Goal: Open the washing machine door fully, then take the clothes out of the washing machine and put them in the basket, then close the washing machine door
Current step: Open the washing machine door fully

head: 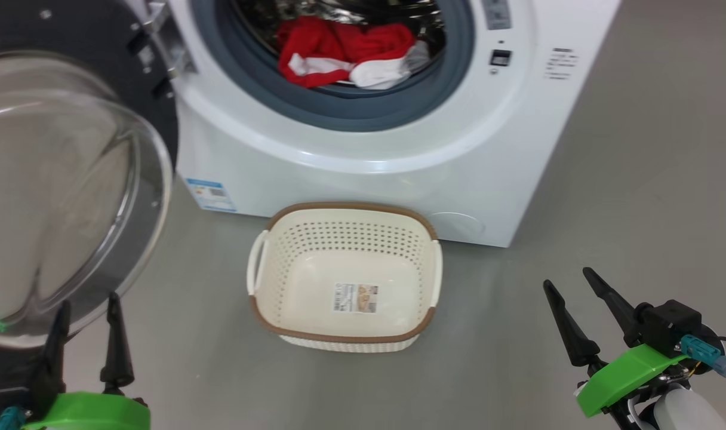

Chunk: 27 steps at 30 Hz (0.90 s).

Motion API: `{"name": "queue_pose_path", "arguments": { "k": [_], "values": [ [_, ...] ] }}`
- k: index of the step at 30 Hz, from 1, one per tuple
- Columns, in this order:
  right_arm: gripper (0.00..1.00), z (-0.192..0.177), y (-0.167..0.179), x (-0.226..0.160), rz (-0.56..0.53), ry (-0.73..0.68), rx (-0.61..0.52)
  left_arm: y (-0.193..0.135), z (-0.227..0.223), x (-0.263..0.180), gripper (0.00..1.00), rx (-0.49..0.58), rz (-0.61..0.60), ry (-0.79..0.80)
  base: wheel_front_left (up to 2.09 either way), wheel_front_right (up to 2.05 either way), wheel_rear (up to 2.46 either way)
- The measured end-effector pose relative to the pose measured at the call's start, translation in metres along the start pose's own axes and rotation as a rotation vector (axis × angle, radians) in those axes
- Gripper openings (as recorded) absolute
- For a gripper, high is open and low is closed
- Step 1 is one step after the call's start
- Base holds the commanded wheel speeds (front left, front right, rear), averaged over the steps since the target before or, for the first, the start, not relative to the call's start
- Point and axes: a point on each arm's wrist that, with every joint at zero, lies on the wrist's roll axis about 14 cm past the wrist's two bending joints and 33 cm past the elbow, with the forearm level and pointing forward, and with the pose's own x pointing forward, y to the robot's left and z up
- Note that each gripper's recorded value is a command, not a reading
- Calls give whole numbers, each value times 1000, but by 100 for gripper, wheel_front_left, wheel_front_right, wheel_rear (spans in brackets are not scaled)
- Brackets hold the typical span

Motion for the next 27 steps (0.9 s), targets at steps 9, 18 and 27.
{"name": "queue_pose_path", "arguments": {
  "k": [9, 18, 27],
  "values": [
    [100, 8, -36, -28, -128, -25, 6, -64, -4, 10, 100, -49, -200, 6, 0, 0, 0],
    [100, 11, -63, -62, -246, -38, 17, -105, -17, 12, 100, -66, -328, 45, 0, 0, 0],
    [100, 14, -84, -92, -338, -48, 15, -134, -17, 14, 100, -78, -410, 47, 0, 0, 0]
  ]
}}
